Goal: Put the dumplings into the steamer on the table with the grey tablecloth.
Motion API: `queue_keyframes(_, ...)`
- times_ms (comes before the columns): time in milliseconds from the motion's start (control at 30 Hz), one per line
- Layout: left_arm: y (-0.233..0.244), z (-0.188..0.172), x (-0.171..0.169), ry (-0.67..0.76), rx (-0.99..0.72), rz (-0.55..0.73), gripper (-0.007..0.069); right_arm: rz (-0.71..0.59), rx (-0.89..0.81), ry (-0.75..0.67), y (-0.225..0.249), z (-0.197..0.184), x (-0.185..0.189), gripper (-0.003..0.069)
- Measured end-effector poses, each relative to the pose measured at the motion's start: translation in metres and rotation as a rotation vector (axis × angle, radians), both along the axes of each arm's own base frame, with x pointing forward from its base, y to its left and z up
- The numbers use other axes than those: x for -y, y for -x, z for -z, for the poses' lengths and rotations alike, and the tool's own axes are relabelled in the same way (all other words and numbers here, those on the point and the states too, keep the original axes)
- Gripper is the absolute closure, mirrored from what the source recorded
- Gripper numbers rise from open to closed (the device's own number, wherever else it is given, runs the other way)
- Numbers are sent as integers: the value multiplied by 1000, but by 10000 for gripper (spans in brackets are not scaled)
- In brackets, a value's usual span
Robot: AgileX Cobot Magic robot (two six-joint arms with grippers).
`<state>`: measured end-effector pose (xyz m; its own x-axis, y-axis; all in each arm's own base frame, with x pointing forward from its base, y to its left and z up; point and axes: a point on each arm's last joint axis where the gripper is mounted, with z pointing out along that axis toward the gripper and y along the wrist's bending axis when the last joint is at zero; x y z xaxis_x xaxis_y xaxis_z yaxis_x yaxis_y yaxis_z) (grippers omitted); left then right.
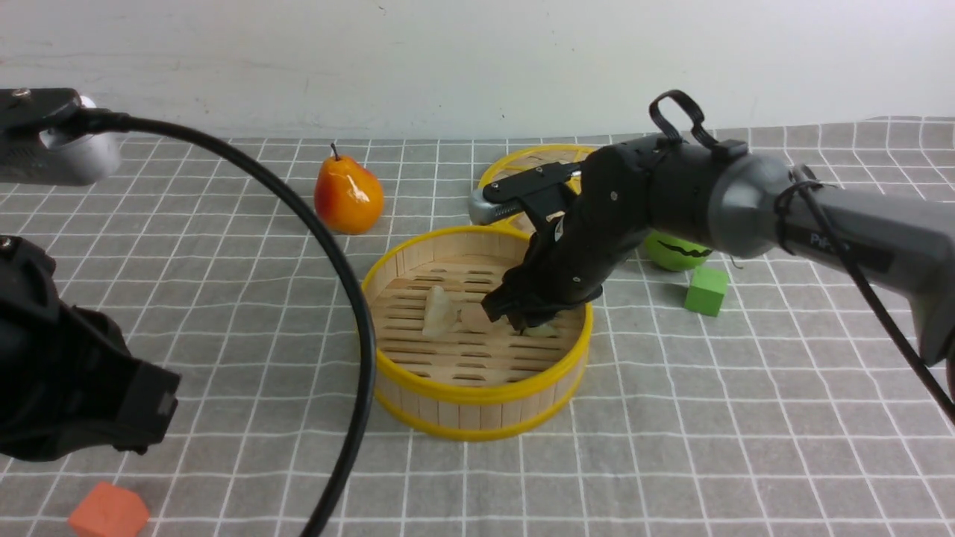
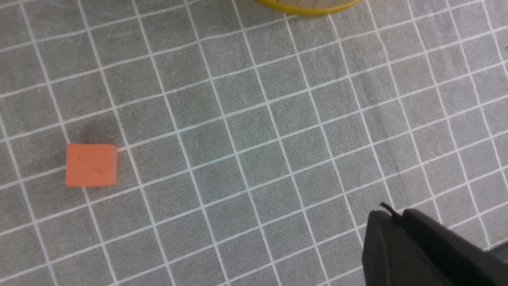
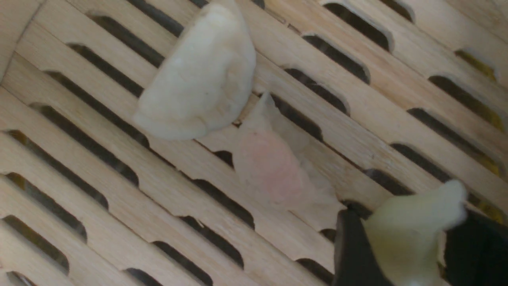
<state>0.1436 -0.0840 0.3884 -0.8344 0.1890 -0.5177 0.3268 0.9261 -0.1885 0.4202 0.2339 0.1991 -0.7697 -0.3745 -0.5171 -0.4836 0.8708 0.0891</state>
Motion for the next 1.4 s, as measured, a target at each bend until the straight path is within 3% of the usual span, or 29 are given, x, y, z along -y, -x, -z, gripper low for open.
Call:
queue_keyframes(167, 16, -1, -8, 15, 33, 4, 592, -16, -40, 11, 15, -36, 6, 258)
queue_keyframes(333, 53, 4, -28, 60, 113, 3, 588, -28, 0, -35, 42, -101, 18, 284)
queue_keyframes(433, 89, 24, -47, 133, 216, -20, 587, -67, 71, -106, 73, -158, 30, 355)
queue_keyframes(567, 114, 49, -60, 229, 308, -67, 587, -114, 121, -183, 107, -186, 42, 442)
queue_keyframes(700, 131, 76, -70, 353, 426, -113, 584, -144, 193, -283, 153, -194, 61, 535)
queue_keyframes(867, 139, 90, -75, 447, 527, -133, 575, -143, 391, -404, 211, -192, 91, 589)
queue_keyframes(1100, 135, 102, -73, 450, 526, -138, 566, -132, 691, -513, 287, -179, 136, 599)
queue_keyframes(1400, 132, 108, -72, 443, 514, -140, 554, -101, 776, -569, 317, -167, 154, 601)
